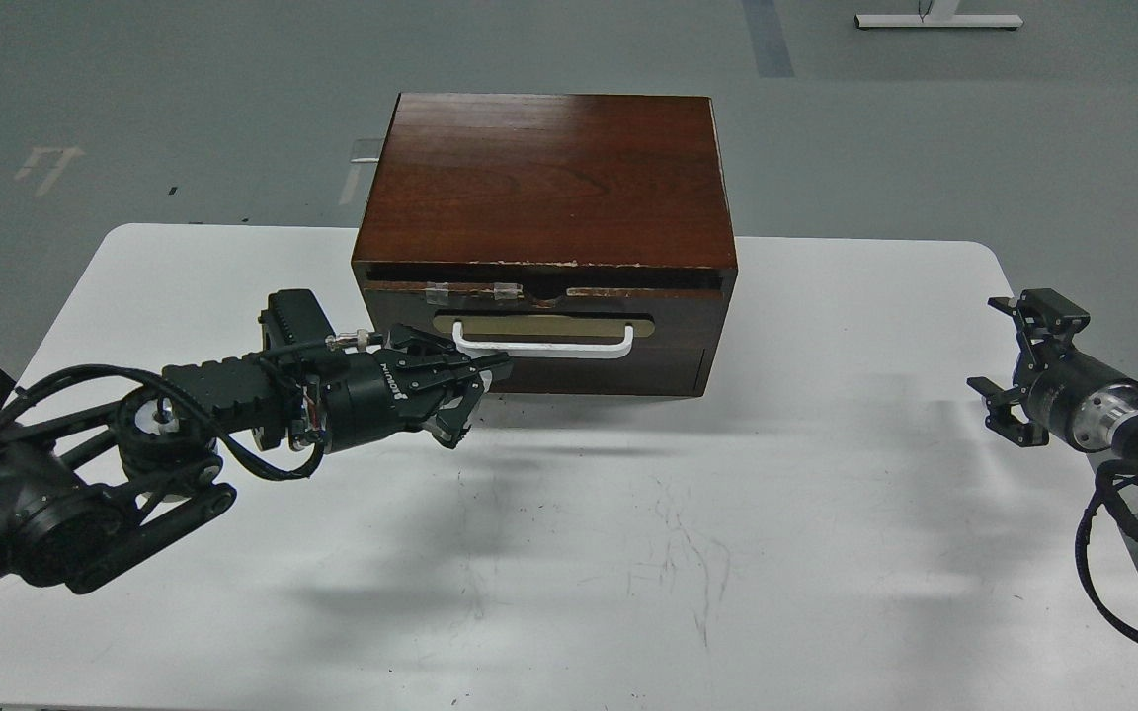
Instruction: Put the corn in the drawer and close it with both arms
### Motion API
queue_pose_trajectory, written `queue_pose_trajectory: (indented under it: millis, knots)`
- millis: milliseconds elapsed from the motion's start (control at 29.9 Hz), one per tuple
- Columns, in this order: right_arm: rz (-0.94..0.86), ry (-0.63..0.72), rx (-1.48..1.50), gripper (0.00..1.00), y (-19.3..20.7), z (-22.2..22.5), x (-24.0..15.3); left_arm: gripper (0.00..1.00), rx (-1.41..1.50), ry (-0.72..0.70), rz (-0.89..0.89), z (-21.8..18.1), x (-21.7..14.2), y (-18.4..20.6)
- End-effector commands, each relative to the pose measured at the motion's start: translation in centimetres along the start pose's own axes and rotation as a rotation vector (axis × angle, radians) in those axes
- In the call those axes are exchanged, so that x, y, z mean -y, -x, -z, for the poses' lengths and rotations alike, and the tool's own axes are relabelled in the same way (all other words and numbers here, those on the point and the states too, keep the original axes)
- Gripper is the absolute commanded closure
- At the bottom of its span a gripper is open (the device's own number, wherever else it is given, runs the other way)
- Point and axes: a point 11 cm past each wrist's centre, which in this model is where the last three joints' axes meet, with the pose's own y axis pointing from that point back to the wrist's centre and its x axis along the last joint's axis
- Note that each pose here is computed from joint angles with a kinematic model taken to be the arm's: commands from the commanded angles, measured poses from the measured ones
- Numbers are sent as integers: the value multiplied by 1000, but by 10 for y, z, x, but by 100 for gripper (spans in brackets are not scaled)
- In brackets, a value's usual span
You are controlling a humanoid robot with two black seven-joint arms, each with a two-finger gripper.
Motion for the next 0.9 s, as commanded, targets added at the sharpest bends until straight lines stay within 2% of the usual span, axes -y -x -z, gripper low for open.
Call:
queue_pose_trajectory:
  millis: [0, 535, 735, 768, 802, 835, 869]
  knots:
    - [-2, 0, 1, 0, -1, 0, 0, 100, 1, -7, -5, 3, 4, -1]
    - [-1, 3, 1, 0, 0, -2, -1, 100, 28, -26, -22, 14, 6, -12]
    - [-2, 2, 1, 0, -1, -2, -1, 100, 5, 25, -23, 5, 1, -9]
    - [-2, 0, 1, 0, -1, -1, -1, 81, -23, 57, -42, -3, -2, -13]
    - [-2, 0, 1, 0, -1, -1, -1, 57, -42, 69, -57, -7, -5, -18]
    - [-3, 0, 0, 0, -2, -1, -1, 19, -102, 90, -89, -15, -12, -26]
    - [-6, 0, -1, 0, -3, 0, -2, 18, -173, 112, -101, -24, -19, -28]
